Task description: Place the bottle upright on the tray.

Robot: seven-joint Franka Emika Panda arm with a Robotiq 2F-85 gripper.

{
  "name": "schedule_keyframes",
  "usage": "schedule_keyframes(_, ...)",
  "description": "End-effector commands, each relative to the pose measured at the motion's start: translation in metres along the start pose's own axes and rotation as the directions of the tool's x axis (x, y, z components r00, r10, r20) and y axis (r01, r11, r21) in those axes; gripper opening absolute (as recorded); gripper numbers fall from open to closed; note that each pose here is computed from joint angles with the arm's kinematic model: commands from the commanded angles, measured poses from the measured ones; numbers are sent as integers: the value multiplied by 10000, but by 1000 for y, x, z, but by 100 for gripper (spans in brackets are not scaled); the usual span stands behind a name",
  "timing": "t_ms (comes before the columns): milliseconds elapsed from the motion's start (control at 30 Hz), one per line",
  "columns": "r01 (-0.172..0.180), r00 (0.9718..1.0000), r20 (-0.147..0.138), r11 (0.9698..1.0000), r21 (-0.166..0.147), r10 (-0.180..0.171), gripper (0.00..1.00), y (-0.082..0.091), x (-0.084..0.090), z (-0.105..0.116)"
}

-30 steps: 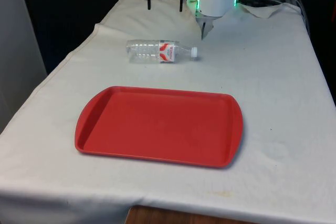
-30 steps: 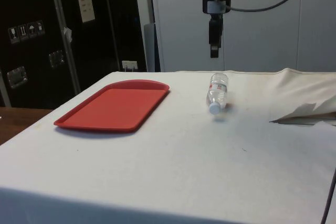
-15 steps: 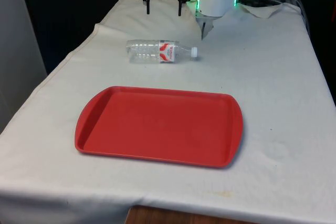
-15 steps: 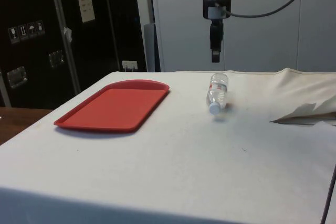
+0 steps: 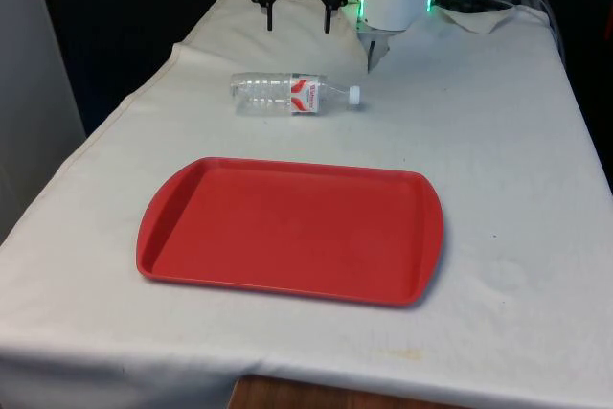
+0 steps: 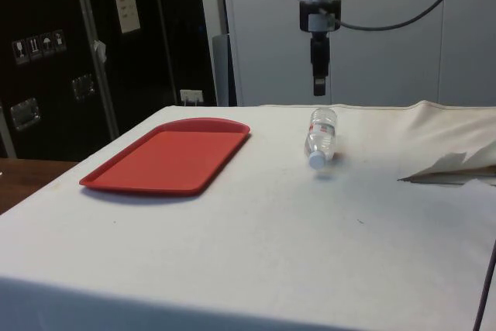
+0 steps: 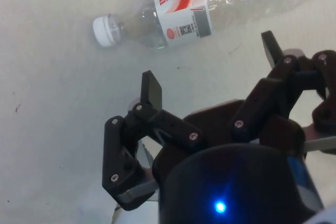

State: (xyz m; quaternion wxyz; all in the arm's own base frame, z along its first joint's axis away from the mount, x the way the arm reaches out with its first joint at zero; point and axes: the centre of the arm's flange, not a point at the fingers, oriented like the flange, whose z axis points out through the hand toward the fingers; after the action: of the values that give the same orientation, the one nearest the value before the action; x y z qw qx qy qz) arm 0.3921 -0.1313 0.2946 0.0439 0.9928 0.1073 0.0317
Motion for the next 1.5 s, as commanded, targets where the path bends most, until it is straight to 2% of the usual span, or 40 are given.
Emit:
schedule_keyframes(0,74,9999,-83,10000,-61,-74,100,1,0,0)
schedule_keyframes(167,345,9994,-34,9994,-81,-345,100,1,1,-1)
schedule_keyframes(200,269,9996,-18,9996,-9,-269,100,0,0,0)
schedule_keyframes(267,431,9991,-3,9990,-76,-431,100,1,1,-1)
schedule_keyframes(467,607,9981,110,9981,-100,-606,100,0,2,0)
schedule_keyframes(500,554,9985,30,9985,2,-554,100,0,1,-1)
schedule_keyframes(533,615,9980,113,9980,-107,-614,100,0,2,0)
schedule_keyframes(800,1092,9940,82,9939,-145,-1091,100,-1,3,-1)
schedule_keyframes(833,1021,9948,58,9947,-64,-1021,100,-1,2,-1)
schedule_keyframes(867,1142,9934,83,9934,-144,-1141,100,-1,3,-1)
schedule_keyframes(1100,1540,9881,68,9880,-145,-1539,100,-1,3,-1)
schedule_keyframes(1133,1498,9887,61,9887,-61,-1497,100,-1,2,-1)
schedule_keyframes(1200,1697,9855,70,9854,-144,-1697,100,-1,3,-1)
schedule_keyframes(1433,2041,9789,75,9788,-141,-2040,100,-1,3,-1)
schedule_keyframes(1467,1959,9806,56,9806,-65,-1959,100,-1,2,-2)
